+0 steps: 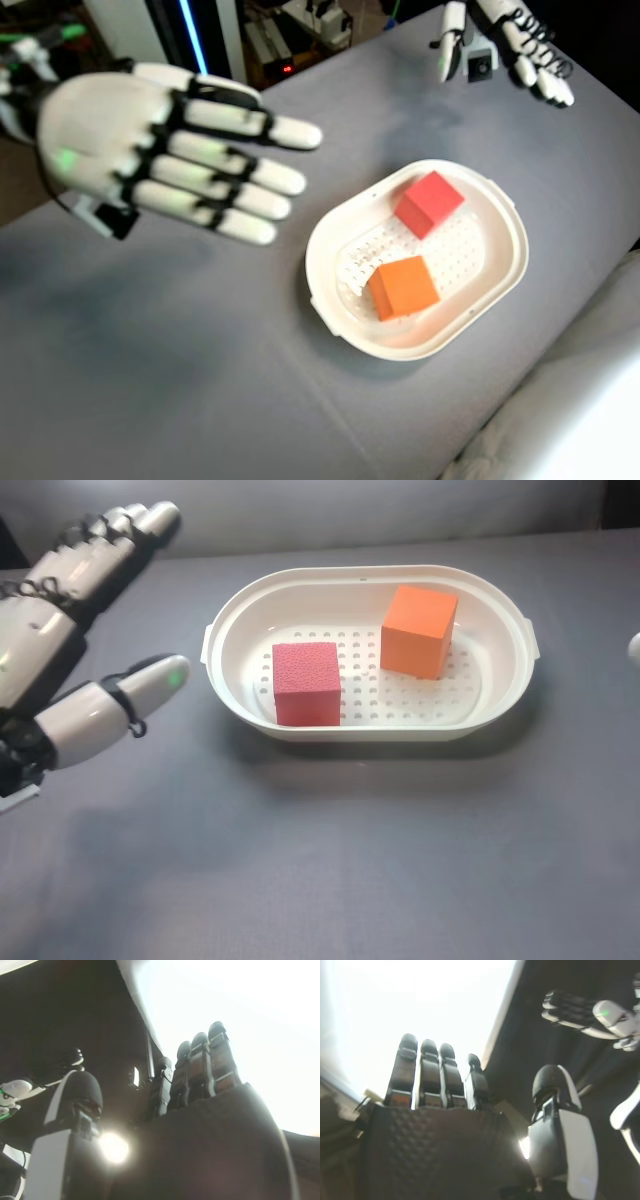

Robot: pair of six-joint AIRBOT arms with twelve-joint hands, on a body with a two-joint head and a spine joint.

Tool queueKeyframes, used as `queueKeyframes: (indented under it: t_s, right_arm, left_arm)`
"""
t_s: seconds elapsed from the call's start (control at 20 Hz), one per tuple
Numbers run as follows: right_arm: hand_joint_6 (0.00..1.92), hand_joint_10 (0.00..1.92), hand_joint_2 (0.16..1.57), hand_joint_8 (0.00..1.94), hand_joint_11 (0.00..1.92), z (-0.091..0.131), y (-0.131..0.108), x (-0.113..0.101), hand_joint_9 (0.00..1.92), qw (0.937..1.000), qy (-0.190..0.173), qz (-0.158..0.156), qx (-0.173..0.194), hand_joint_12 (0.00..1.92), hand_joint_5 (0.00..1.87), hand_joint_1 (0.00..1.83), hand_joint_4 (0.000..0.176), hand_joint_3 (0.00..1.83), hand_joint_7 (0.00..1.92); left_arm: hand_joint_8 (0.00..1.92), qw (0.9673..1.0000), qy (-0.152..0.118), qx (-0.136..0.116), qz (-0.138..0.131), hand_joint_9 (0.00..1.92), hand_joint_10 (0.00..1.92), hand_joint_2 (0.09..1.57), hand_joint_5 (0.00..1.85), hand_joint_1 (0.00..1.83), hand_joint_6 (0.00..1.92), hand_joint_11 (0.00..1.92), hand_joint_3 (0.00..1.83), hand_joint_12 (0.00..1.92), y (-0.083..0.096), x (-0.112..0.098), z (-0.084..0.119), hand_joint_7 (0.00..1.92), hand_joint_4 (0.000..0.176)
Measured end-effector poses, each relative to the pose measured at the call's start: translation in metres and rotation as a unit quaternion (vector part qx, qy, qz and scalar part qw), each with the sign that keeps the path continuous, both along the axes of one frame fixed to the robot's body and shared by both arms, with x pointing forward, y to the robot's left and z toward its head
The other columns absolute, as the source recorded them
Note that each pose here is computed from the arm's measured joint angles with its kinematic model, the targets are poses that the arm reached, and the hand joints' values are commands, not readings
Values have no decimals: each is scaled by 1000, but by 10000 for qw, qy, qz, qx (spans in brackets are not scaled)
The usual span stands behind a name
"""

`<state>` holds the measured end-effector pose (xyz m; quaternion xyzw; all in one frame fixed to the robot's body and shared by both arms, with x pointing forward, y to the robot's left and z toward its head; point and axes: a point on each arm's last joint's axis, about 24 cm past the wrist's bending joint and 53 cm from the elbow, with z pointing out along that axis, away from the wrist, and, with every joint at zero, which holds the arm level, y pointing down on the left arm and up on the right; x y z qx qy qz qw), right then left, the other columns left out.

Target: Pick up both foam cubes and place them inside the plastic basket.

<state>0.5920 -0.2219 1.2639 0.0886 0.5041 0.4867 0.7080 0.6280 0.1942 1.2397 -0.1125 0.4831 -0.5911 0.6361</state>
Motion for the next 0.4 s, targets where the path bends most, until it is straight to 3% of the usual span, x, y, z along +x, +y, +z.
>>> queueKeyframes:
  t_s: [0.05, 0.1, 0.15, 0.2, 0.25, 0.3, 0.35, 0.4]
  right_arm:
    - [0, 0, 1266, 0, 0, 6, -1, -4, 0, 9999, -123, 11, 29, 0, 0, 311, 43, 9, 0]
    - [0, 0, 1265, 0, 0, 18, -2, -12, 0, 9993, -358, 62, 62, 0, 0, 339, 72, 6, 0]
    - [0, 0, 1282, 0, 0, 26, -4, -18, 0, 9986, -517, 84, 77, 0, 0, 267, 92, 13, 0]
    - [0, 10, 1300, 0, 15, 31, -5, -21, 26, 9982, -593, 92, 69, 9, 0, 135, 42, 18, 0]
    - [0, 2, 1304, 0, 2, 34, -7, -22, 124, 9980, -629, 77, 57, 297, 0, 70, 23, 0, 0]
    - [0, 2, 1287, 0, 0, 35, -8, -22, 149, 9979, -642, 67, 43, 444, 0, 92, 8, 0, 0]
    - [0, 0, 1267, 0, 0, 37, -9, -22, 80, 9978, -663, 59, 15, 443, 0, 168, 48, 0, 0]
    - [0, 0, 1267, 0, 0, 41, -7, -24, 80, 9973, -727, 110, -11, 443, 0, 168, 48, 0, 0]
  left_arm:
    - [0, 10000, -79, -30, -8, 29, 18, 1321, 0, 527, 0, 0, 0, 249, 2, -4, 4, 0, 148]
    - [0, 9996, -253, -88, -15, 15, 7, 1259, 0, 708, 0, 0, 0, 360, 6, -11, 12, 0, 103]
    - [0, 9991, -385, -149, 0, 2, 1, 1258, 0, 707, 0, 0, 0, 257, 9, -14, 19, 0, 105]
    - [0, 9985, -501, -209, 44, 73, 15, 1303, 0, 754, 0, 0, 0, 690, 14, -17, 26, 0, 78]
    - [50, 9981, -573, -220, 69, 216, 53, 1357, 422, 771, 1309, 0, 4, 930, 18, -20, 32, 242, 113]
    - [37, 9975, -681, -184, 83, 230, 47, 1429, 406, 650, 1712, 0, 6, 898, 19, -22, 37, 279, 163]
    - [38, 9964, -819, -196, 61, 299, 56, 1398, 465, 700, 1708, 0, 4, 879, 18, -24, 46, 363, 173]
    - [38, 9955, -934, -158, 17, 299, 56, 1398, 465, 700, 1708, 0, 4, 879, 16, -26, 54, 363, 173]
